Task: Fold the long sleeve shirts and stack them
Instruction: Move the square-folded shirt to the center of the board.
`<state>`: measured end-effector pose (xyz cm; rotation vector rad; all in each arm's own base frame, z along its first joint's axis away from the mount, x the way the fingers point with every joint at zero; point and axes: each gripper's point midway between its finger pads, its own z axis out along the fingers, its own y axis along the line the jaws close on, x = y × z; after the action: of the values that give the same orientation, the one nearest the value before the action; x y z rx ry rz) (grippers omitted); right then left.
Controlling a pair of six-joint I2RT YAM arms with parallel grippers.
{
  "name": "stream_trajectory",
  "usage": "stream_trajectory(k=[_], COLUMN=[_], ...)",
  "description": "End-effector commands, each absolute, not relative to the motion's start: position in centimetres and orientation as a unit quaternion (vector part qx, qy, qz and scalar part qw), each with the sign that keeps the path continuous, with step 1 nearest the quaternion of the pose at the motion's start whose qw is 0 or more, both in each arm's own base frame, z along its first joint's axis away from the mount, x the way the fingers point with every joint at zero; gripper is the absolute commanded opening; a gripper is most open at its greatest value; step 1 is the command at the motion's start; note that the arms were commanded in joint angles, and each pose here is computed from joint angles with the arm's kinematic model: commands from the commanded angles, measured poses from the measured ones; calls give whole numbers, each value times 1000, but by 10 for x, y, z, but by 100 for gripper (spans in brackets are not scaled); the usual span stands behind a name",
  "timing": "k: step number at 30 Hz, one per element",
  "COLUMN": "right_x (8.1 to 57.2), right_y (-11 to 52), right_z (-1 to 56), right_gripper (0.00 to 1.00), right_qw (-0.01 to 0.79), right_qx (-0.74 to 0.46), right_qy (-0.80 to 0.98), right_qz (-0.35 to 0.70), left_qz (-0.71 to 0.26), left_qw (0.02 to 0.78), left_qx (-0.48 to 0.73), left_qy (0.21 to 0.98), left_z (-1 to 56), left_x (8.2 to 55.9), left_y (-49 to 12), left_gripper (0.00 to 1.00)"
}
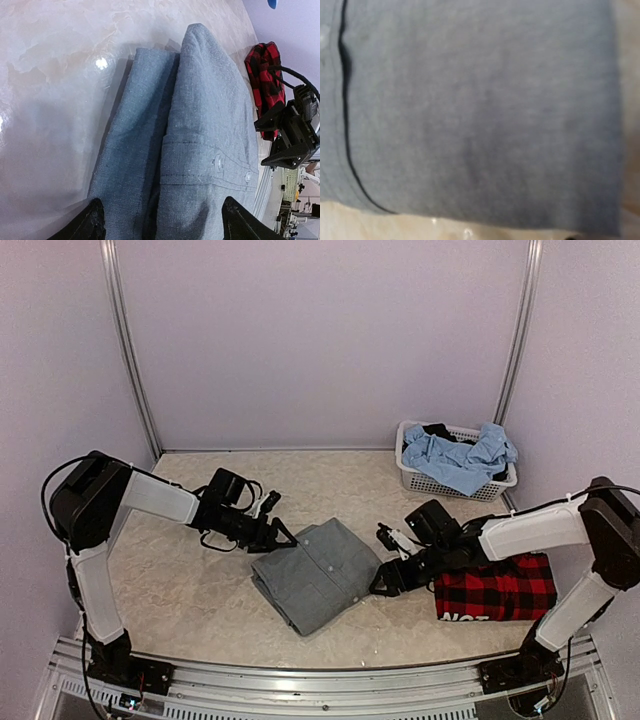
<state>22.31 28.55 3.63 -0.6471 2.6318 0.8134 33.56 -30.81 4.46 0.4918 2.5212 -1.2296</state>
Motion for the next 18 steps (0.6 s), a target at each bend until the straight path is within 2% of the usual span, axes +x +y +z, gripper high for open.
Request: stream_trajectory(k=[1, 8, 11, 18], right_x=[229, 221, 220, 213], right_y=[283, 277, 273, 266], right_z=[50, 50, 50, 49], right_gripper=[68, 68, 68, 68], right_qw=[184, 177, 177, 170], right_qx=[-207, -199, -198, -180], right_qy=[920, 923, 925, 931], right_qz=[276, 279, 271, 270], left_qz=[-413, -437, -445, -395], left_qw=[110, 92, 86, 141], left_qx=[166, 178, 190, 149], left_qy=[888, 877, 871, 895], left_z=[22, 30, 37, 51], left_x=[316, 267, 245, 268], left_y=[-302, -311, -321, -303], left_gripper=[73, 64, 64, 70])
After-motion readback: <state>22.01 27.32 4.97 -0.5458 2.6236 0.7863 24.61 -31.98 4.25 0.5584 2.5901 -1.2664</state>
